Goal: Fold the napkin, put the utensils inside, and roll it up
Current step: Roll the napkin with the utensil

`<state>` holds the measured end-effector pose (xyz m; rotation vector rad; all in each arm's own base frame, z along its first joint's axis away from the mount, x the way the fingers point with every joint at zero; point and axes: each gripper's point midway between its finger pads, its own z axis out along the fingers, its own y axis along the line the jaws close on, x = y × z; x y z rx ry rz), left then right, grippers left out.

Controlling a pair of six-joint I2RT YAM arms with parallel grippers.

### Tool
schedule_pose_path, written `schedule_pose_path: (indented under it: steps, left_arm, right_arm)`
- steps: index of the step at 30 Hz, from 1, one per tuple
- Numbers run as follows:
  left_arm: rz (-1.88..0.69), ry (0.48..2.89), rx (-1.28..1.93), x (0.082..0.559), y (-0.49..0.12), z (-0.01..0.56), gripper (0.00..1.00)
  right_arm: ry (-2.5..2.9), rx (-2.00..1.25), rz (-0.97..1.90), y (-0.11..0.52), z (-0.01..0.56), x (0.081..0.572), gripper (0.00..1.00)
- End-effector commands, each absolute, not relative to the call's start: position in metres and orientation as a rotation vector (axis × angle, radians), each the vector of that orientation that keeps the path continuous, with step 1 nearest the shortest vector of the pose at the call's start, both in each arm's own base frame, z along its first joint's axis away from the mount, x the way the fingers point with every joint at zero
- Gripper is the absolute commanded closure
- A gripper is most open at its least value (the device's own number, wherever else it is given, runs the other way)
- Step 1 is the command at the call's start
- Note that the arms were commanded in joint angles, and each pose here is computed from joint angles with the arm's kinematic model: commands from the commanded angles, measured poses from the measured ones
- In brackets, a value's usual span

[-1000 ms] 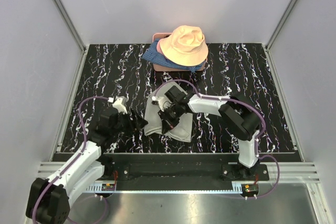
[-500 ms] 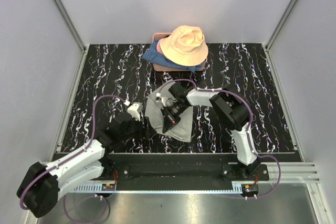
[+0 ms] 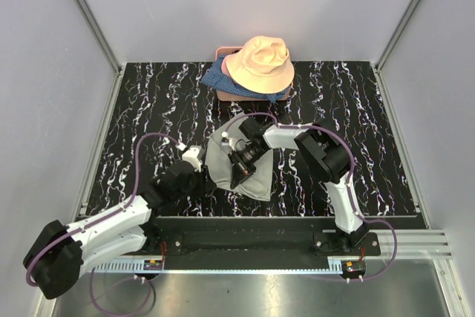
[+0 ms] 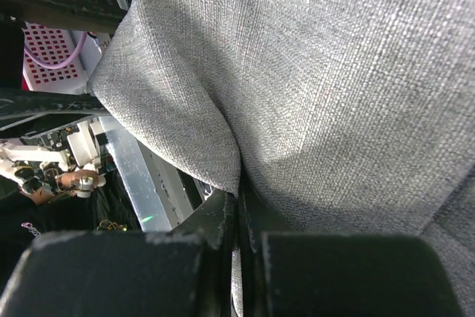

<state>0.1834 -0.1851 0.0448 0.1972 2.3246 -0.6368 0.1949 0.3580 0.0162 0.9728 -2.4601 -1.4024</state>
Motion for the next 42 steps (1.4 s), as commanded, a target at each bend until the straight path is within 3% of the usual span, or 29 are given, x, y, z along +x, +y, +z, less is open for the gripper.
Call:
schedule_pose_path:
  steps: [1,3,5,11,15,33,35,39,42]
  left_arm:
    - [-0.729,2.234,0.125,0.193,-0.197,0.074,0.57]
    - [-0.726,2.202,0.083,0.196,-0.194,0.077,0.59]
    - [-0.695,2.184,0.038,0.202,-0.188,0.079,0.67]
    - [-0.693,2.188,0.029,0.207,-0.193,0.083,0.73]
    - [-0.734,2.168,0.119,0.203,-0.2,0.087,0.56]
    - [-0.698,2.248,0.214,0.198,-0.203,0.067,0.56]
    - [-0.684,2.274,0.213,0.197,-0.202,0.062,0.61]
    - [-0.637,2.292,0.195,0.202,-0.198,0.06,0.92]
    - [-0.623,2.286,0.191,0.207,-0.199,0.064,1.0]
  right_arm:
    - [-2.461,0.961,-1.429,0.361,0.023,0.205,1.0]
    - [-2.462,0.965,-1.429,0.362,0.023,0.205,1.0]
    - [-2.461,0.959,-1.425,0.362,0.022,0.204,1.0]
    - [-2.463,0.954,-1.421,0.361,0.021,0.205,1.0]
    - [-2.464,0.955,-1.42,0.361,0.021,0.205,1.0]
    - [-2.476,0.92,-1.407,0.362,0.017,0.209,1.0]
    - [-2.478,0.917,-1.408,0.362,0.018,0.21,1.0]
    - [-2.475,0.913,-1.406,0.361,0.017,0.209,1.0]
    - [-2.472,0.913,-1.406,0.361,0.017,0.208,1.0]
